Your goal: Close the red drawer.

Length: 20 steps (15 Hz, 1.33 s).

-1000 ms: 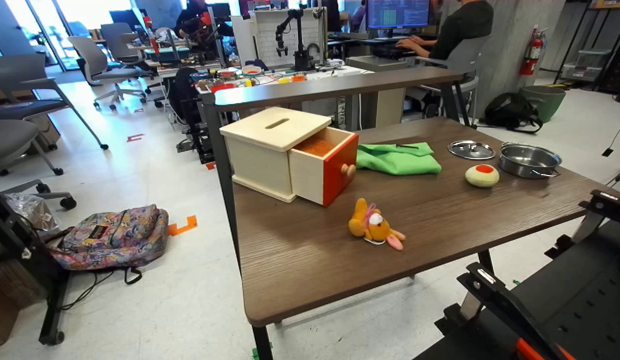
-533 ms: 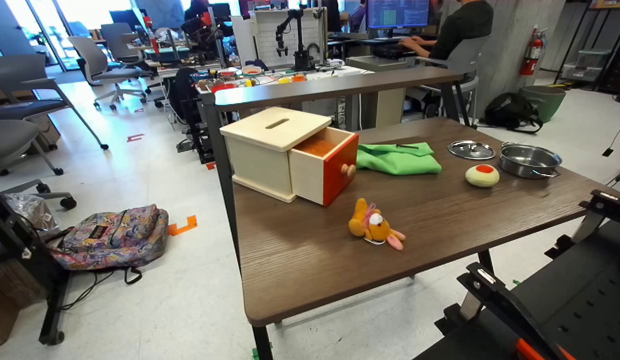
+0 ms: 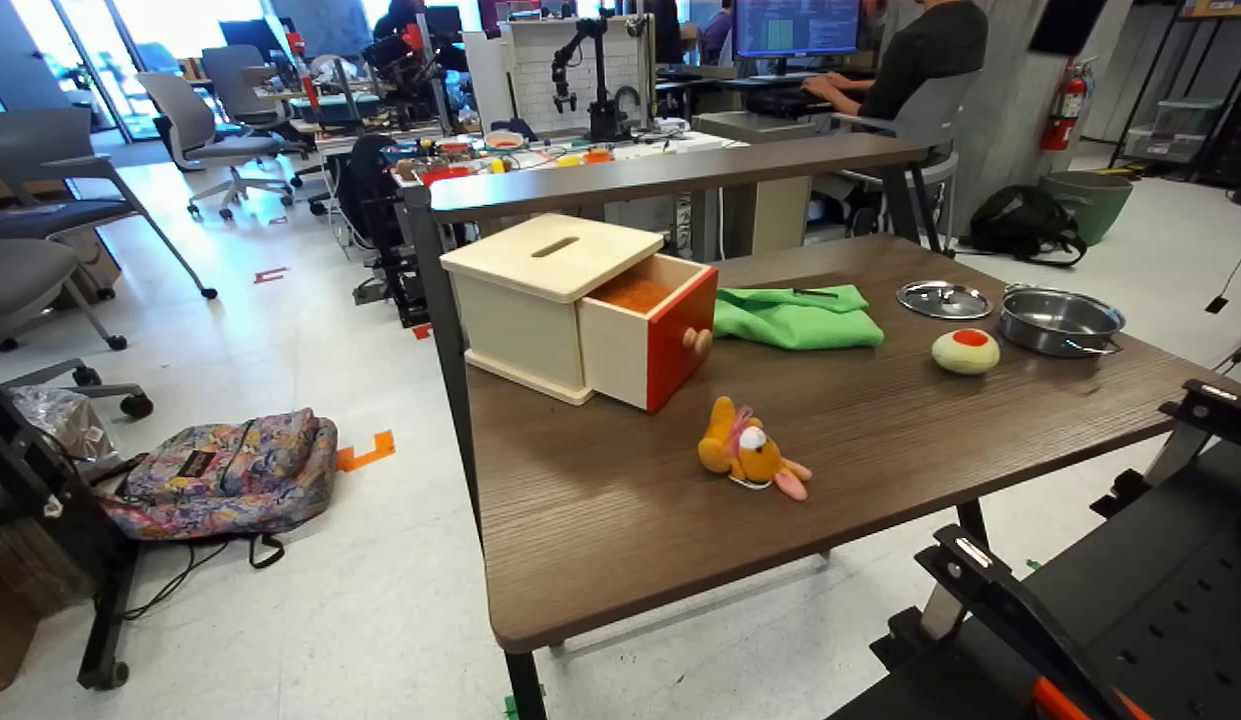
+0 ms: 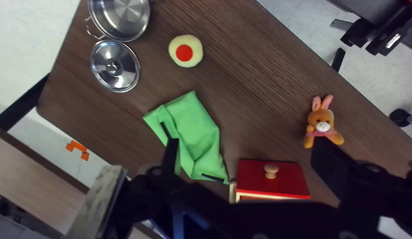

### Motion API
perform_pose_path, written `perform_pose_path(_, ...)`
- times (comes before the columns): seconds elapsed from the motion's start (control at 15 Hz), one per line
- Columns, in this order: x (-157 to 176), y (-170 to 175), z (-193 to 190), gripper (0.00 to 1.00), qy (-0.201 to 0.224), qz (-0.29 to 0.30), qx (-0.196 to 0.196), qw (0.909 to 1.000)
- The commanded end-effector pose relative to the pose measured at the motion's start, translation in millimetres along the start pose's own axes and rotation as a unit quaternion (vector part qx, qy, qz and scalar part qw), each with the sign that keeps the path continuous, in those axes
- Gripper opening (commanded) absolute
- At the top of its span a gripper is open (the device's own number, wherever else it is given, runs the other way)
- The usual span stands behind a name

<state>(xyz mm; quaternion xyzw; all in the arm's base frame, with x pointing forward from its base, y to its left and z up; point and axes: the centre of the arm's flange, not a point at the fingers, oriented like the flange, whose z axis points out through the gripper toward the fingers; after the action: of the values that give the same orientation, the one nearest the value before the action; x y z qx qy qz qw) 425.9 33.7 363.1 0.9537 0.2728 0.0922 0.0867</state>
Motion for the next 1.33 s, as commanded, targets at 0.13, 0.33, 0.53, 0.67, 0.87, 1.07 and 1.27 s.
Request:
perform_pose_path(0.13,55,-7,74,1.0,-0.014,-0.004,0.065,0.9978)
perform_pose_path(0.33,80,-12,110,1.0,-0.029,0.01,0.1,0.9945)
perform_pose_path(0.53,99,-18,144,1.0,-0.052,0.017,0.111,0.9923)
perform_pose_path(0.67,105,-23,168,1.0,-0.062,0.013,0.105,0.9924)
perform_pose_path(0.87,107,-28,198,1.0,-0.075,0.008,0.102,0.9919)
perform_pose_path(1.07,110,-34,215,1.0,-0.08,-0.005,0.1,0.9917)
perform_pose_path(1.27,109,-43,223,1.0,-0.052,-0.026,0.09,0.9943)
